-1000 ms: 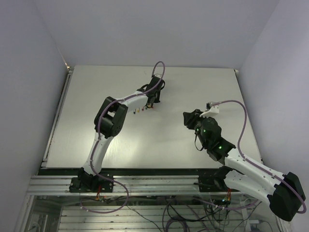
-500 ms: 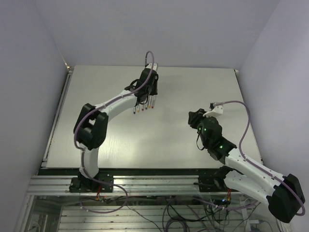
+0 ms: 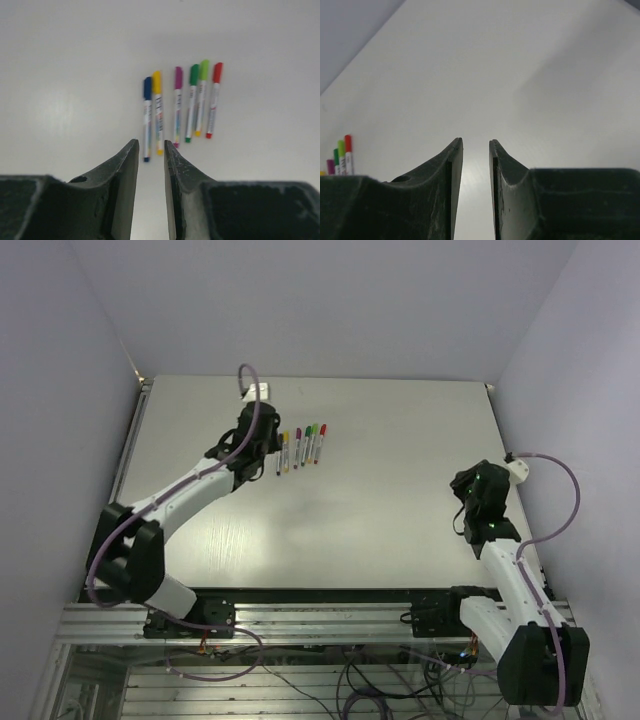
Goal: Insert the pens into the pen caps
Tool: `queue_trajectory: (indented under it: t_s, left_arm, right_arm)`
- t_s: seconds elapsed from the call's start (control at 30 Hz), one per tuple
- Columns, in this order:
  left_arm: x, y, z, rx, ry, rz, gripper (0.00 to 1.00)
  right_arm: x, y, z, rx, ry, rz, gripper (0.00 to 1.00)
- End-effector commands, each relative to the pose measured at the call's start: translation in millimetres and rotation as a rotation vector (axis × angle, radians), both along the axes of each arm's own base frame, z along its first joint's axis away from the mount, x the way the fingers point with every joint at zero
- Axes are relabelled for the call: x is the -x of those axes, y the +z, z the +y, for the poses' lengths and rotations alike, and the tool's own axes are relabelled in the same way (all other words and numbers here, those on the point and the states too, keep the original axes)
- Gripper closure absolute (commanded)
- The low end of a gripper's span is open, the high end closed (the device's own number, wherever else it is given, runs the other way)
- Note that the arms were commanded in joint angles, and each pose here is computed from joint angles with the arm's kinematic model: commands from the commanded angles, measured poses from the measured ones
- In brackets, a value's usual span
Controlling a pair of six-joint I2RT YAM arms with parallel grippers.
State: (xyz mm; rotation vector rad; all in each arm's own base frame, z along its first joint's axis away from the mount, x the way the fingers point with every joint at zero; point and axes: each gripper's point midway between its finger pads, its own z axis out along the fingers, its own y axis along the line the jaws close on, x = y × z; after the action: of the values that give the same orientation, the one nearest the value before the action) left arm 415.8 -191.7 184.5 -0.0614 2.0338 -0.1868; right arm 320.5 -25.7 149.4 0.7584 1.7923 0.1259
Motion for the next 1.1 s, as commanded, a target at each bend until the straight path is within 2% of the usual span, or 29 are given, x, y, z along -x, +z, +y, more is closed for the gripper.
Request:
queue_trajectory:
  t_s: [0.0,0.13,0.27,0.37,0.43,0.57,1.07]
  left_arm:
    - [16,21,37,0.049,0.138,-0.076,0.64]
    - [41,29,60,0.092,0.205,-0.123,0.63]
    - [62,42,81,0.109,0.262,-0.152,0.62]
    - [75,46,94,0.114,0.297,-0.162,0.62]
    - [82,48,99,0.125,0.311,-0.174,0.62]
    - [87,54,101,0.157,0.31,-0.198,0.63]
    - [82,43,96,0.145,0.3,-0.168,0.64]
  right_arm:
    - [15,-7,-21,-0.022,-0.061,0.059,0.73]
    - [33,-6,-40,0.036,-0.158,0.083,0.72]
    - [45,-1,-46,0.049,-0.202,0.075,0.66]
    - [49,5,-46,0.055,-0.201,0.057,0.61]
    - [51,8,-45,0.056,-0.194,0.044,0.53]
    - [57,7,-45,0.051,-0.197,0.053,0.47]
    - [67,9,-49,0.041,-0.244,0.02,0.48]
